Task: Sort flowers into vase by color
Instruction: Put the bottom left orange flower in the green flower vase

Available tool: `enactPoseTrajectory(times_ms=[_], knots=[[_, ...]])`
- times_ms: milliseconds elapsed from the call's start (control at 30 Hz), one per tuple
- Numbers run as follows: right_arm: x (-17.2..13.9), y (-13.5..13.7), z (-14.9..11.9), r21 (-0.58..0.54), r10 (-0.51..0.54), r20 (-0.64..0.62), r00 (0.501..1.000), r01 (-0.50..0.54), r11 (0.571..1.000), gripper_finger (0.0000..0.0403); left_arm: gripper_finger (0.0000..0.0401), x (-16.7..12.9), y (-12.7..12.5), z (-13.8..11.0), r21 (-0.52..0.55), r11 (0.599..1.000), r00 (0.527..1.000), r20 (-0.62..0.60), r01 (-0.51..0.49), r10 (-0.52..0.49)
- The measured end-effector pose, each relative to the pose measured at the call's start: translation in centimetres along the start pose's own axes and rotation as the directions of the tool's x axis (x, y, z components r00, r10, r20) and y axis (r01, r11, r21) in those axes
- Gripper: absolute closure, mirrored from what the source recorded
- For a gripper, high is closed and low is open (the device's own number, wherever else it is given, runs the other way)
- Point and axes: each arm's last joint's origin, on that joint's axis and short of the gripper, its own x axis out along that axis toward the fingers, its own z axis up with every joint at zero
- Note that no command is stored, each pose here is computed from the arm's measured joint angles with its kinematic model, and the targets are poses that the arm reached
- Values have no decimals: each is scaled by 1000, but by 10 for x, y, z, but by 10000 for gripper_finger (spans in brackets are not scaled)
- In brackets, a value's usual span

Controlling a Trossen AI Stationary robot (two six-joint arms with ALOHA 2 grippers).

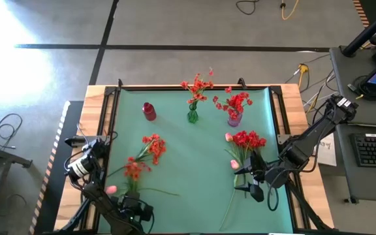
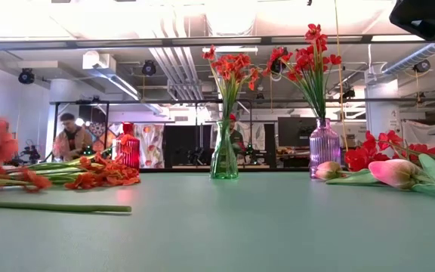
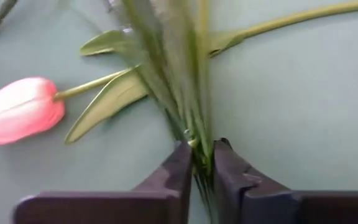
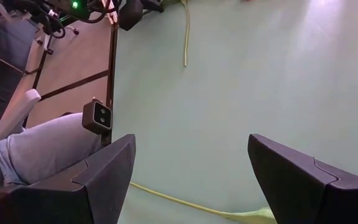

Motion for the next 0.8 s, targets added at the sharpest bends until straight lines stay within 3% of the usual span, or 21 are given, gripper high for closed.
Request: enactPoseTrajectory(times_ms=[267,433,600,733,800], knots=[[0,0,0,-12,0,0,1000,0,1000,101,399,-20,4,6,26,999,998,40,-42,41],[0,0,0,-21,0,1,1000,0,1000,101,401,-45,5,8,40,999,999,54,-10,8],[0,0,0,-24,-5,5,1000,5,1000,101,401,-79,-2,11,73,976,969,124,204,-212],[0,0,0,-41,-6,6,1000,6,999,101,401,-104,-8,18,132,919,896,209,372,-392],[0,0,0,-52,-5,6,1000,6,999,101,401,-115,-10,22,213,879,840,268,427,-472]])
